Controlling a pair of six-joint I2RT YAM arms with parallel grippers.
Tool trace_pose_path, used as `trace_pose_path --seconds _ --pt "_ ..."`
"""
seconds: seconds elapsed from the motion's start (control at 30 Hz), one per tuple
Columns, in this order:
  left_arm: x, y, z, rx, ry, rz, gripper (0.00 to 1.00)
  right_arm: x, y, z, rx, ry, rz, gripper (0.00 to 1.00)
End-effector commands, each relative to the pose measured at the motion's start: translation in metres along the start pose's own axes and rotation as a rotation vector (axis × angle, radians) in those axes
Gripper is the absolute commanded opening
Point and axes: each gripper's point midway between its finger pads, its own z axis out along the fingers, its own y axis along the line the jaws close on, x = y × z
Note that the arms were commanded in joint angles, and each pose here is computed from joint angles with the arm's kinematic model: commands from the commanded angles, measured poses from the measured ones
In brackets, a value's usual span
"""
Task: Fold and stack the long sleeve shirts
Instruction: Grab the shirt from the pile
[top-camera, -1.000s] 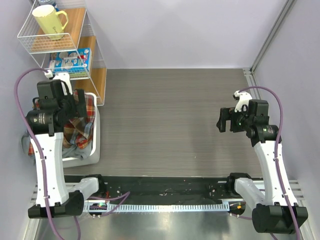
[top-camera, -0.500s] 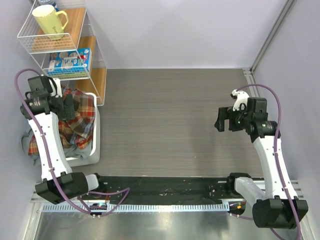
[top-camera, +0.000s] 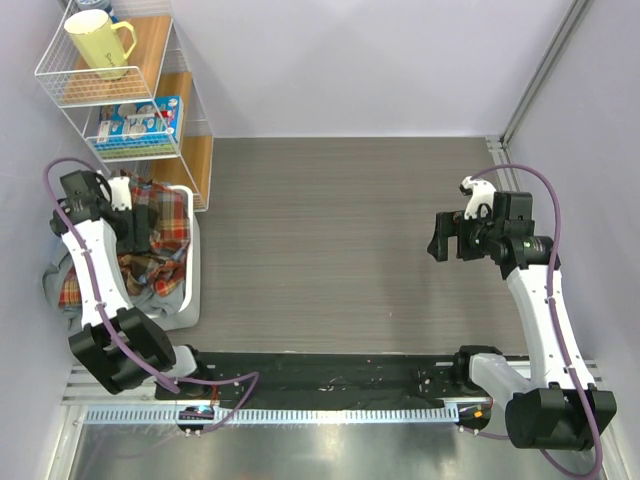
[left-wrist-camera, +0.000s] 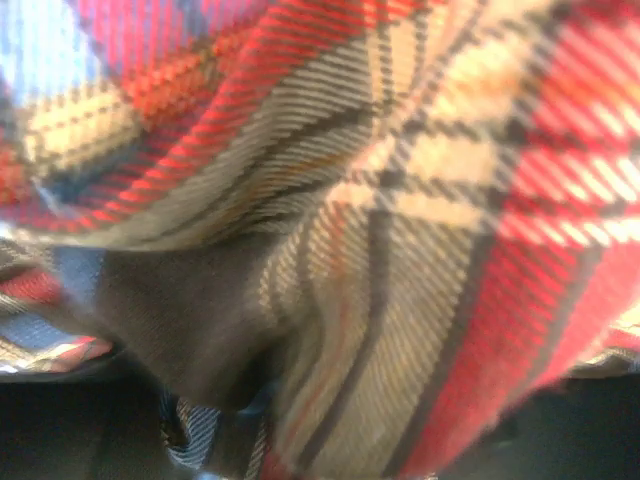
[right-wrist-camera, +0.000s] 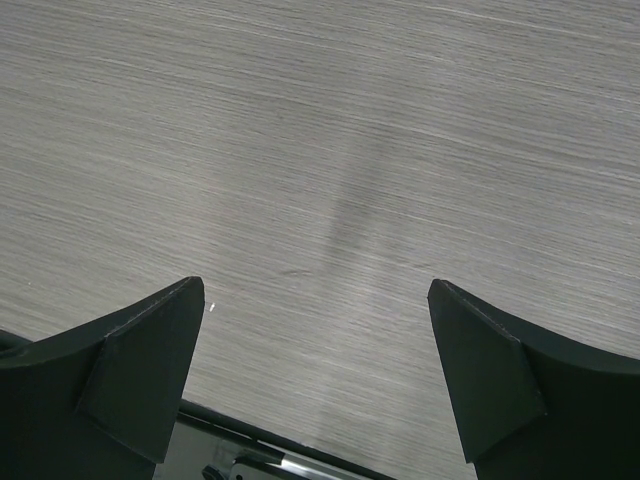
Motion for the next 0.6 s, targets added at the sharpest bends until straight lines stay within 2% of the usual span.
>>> trace_pose_path --seconds 0.0,0.03,0.13,0.2,0.27,0.3,0.43,0.47,0.53,0.57 --pt "-0.033 -0.003 -0.008 0.049 -0.148 0.022 0.25 -0.018 0.002 -0.007 -0.009 -0.043 -0.026 1.00" --pt "-0.036 -0.005 -0.019 0.051 -0.172 0.020 0.00 -0.018 0.002 -0.007 -0.011 -0.043 -0.024 1.00" --pt "-0.059 -0.021 -0.062 0.136 -0.305 0.047 0.00 -0.018 0.004 -0.007 -0.020 -0.046 -0.020 1.00" --pt "-0.080 -0.042 -0.110 0.230 -0.456 0.092 0.00 -0.019 0.005 -0.007 -0.026 -0.047 -0.016 1.00" --pt "-0.086 -0.062 -0.140 0.289 -0.524 0.129 0.00 -0.021 0.005 -0.008 -0.031 -0.055 -0.011 1.00" --pt "-0.098 -0.072 -0.167 0.320 -0.596 0.157 0.00 -0.022 0.007 -0.009 -0.044 -0.058 -0.005 1.00" --pt "-0.120 -0.120 -0.223 0.431 -0.718 0.244 0.00 -0.027 0.007 -0.010 -0.070 -0.069 0.028 1.00" --pt "-0.123 -0.145 -0.237 0.502 -0.746 0.298 0.00 -0.027 0.006 -0.009 -0.076 -0.068 0.037 1.00" --pt "-0.140 -0.168 -0.256 0.585 -0.784 0.289 0.00 -0.030 0.004 -0.010 -0.095 -0.078 0.067 1.00" --pt "-0.148 -0.184 -0.285 0.641 -0.854 0.320 0.00 -0.030 0.003 -0.010 -0.102 -0.077 0.079 1.00"
